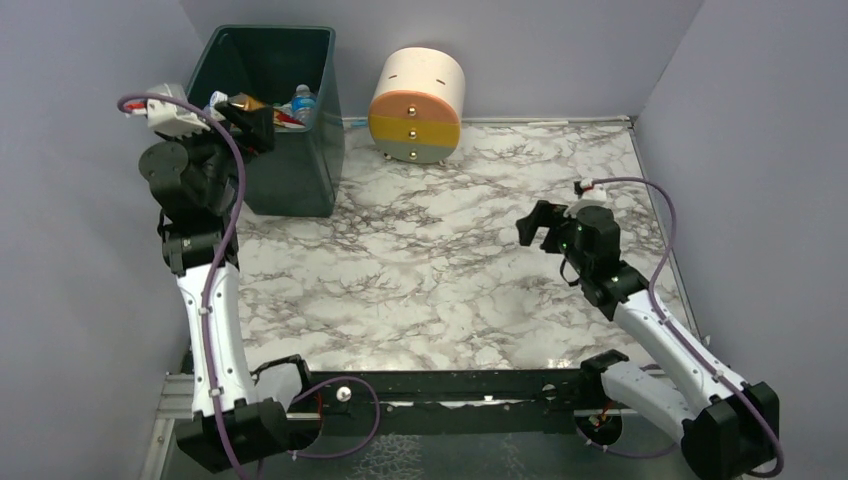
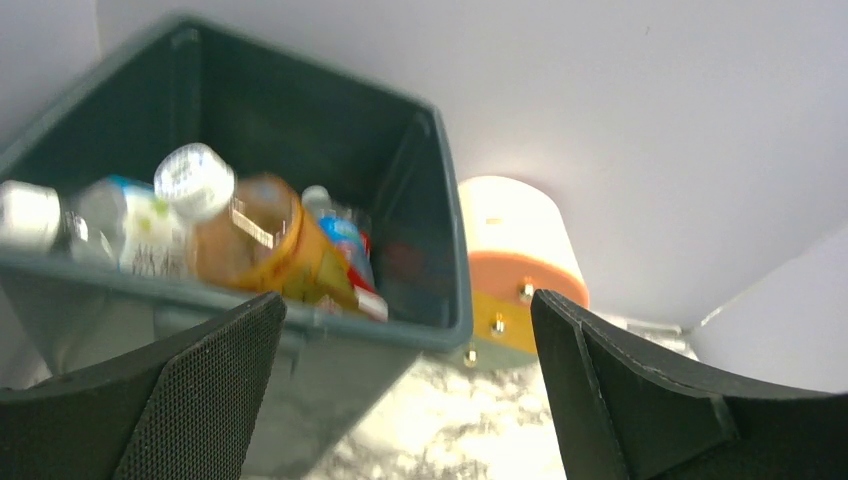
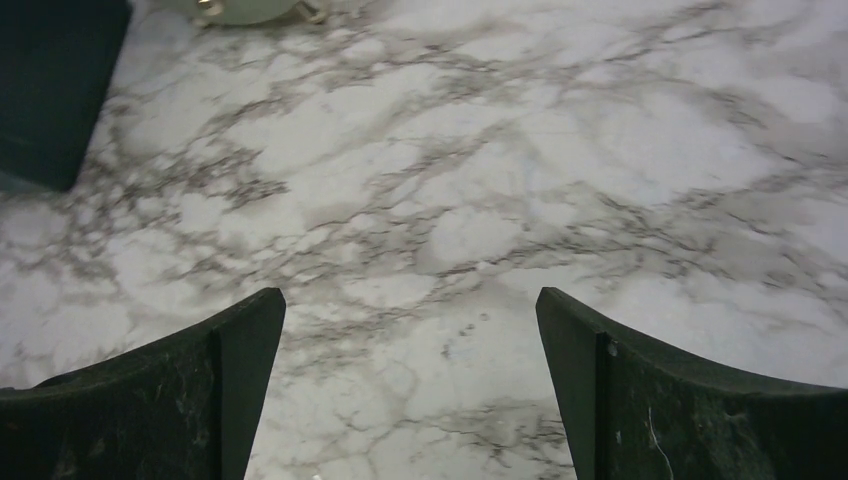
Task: Put the plastic bottles in the bin
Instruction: Reset both arms
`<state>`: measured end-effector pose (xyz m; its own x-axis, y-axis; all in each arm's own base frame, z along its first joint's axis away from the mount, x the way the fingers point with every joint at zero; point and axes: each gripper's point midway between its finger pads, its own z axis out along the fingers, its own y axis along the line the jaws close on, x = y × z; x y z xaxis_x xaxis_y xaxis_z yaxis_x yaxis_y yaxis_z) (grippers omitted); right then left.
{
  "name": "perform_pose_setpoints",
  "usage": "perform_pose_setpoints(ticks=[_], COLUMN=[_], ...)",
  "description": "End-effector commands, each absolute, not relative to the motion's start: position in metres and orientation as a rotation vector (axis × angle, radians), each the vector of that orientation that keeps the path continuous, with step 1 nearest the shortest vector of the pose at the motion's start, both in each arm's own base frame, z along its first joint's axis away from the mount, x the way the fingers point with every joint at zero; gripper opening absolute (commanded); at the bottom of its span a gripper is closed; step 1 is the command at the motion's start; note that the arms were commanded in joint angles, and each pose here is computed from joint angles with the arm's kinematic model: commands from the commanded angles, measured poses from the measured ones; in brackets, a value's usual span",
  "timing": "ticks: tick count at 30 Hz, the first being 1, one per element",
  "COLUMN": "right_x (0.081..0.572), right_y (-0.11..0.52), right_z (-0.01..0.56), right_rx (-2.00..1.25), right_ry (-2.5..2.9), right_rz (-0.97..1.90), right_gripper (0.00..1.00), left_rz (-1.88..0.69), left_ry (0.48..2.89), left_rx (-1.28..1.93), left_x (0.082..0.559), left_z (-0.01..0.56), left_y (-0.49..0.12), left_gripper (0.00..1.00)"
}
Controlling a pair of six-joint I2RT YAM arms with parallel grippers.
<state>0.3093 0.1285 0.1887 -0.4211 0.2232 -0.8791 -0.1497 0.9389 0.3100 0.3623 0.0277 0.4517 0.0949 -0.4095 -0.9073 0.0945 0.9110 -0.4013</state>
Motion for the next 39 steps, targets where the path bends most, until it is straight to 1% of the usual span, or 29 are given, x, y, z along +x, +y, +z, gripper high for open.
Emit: perform_pose_setpoints(ticks=[1,3,6,10,14,18,22,27,31,39], right_x=[0.321,0.321,0.319,0.318,0.320,0.325,0.333,0.347,0.358,0.362], right_y=[0.080,0.062,0.045,0.029,0.015,0.006,-0.004,-0.013,-0.012,-0.006], right_z=[0.191,0.179,0.161,0.137,0.130,0.135,0.124,0.105,0.107,0.104], right_rx=[0.196,0.250,0.294,0.332,0.374,0.379,0.379,0.392,0.368,0.302], right_ry=[1.841,1.825,1.797,1.785,1.729,1.654,1.640,1.643,1.625,1.595], right_rz=[0.292,0.230,0.165,0.084,0.042,-0.004,-0.080,-0.157,-0.156,-0.125], right_gripper=[0.99,0.99,0.99,0.99,0.99,0.99,0.99,0.99,0.99,0.99], left_rz=[-0.432,-0.430,-0.375,-0.275,-0.223,-0.239,-0.130,0.021,0.120,0.202], left_ry=[1.466,1.480,1.561,1.729,1.821,1.767,1.720,1.796,1.837,1.847], left_rx=[-0.265,-0.295,-0.306,-0.257,-0.250,-0.056,0.040,0.042,0.009,0.003], left_x=[0.347,0.344,0.352,0.366,0.378,0.378,0.377,0.388,0.393,0.396], left_z=[0.405,0.383,0.338,0.267,0.212,0.191,0.171,0.131,0.105,0.073], left_y=[0.013,0.011,0.000,-0.039,-0.051,-0.070,-0.062,-0.044,-0.029,-0.014], left_gripper=[0.99,0.99,0.99,0.99,0.99,0.99,0.99,0.99,0.99,0.99])
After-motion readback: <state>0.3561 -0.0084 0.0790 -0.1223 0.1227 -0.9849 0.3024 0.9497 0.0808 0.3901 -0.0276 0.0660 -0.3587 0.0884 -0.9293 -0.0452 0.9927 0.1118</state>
